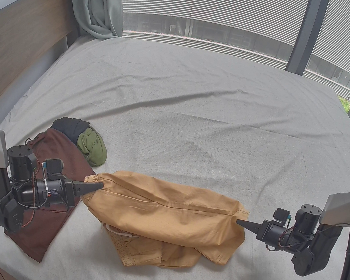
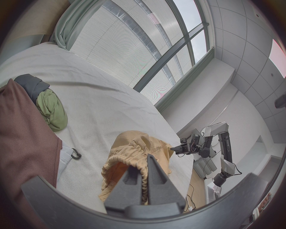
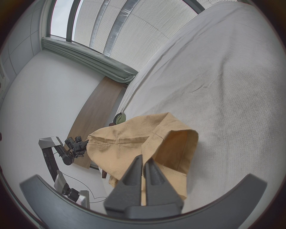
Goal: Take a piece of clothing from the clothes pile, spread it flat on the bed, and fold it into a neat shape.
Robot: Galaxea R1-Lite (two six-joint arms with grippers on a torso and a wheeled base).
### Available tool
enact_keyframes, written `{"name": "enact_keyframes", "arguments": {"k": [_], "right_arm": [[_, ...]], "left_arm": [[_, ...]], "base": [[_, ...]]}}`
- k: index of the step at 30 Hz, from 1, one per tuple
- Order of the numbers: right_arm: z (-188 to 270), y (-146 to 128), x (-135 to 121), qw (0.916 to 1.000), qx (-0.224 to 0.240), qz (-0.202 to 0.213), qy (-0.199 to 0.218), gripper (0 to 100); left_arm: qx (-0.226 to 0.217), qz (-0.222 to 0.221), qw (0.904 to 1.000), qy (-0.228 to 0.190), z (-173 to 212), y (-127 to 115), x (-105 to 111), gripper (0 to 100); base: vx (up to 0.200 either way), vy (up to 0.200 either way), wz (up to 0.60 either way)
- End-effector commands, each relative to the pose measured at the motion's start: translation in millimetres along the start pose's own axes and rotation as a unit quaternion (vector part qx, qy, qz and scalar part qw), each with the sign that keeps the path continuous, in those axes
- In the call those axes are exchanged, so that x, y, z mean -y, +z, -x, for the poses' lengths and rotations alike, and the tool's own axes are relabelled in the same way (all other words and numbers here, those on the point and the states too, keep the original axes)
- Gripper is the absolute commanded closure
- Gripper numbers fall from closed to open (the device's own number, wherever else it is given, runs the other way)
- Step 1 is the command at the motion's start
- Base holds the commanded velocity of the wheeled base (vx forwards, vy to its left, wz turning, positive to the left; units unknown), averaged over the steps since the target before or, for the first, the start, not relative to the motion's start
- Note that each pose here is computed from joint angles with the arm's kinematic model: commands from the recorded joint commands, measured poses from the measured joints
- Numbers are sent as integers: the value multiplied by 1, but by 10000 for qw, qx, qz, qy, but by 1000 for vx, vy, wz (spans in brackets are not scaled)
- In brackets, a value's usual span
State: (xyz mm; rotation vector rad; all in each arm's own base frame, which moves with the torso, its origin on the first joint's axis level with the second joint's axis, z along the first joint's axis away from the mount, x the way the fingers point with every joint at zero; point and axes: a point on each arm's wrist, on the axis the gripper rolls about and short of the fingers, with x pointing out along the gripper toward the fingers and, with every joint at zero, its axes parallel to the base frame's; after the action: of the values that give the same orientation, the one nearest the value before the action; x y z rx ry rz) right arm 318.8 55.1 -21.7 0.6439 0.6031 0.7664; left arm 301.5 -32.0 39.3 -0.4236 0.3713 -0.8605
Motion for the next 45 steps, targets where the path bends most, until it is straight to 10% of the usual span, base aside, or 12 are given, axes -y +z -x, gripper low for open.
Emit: {"name": "enact_keyframes", "arguments": {"k": [1,32,33,45], "right_arm": [[5,-9,-23,9995,-257,16,177,100],[11,-63,-5,9898,-1262,573,327,100],[10,-62,-5,9900,-1238,586,331,0],[-2,-40,-2,9918,-835,892,374,0]], "left_arm": [[47,-18,10000,39,0,2,-4,100],[125,-4,9998,170,3,4,-16,100],[125,-4,9998,170,3,4,-16,100],[90,15,9998,159,3,1,-15,100]], "base": [[0,0,0],[0,0,0],[0,0,0],[0,0,0]]}}
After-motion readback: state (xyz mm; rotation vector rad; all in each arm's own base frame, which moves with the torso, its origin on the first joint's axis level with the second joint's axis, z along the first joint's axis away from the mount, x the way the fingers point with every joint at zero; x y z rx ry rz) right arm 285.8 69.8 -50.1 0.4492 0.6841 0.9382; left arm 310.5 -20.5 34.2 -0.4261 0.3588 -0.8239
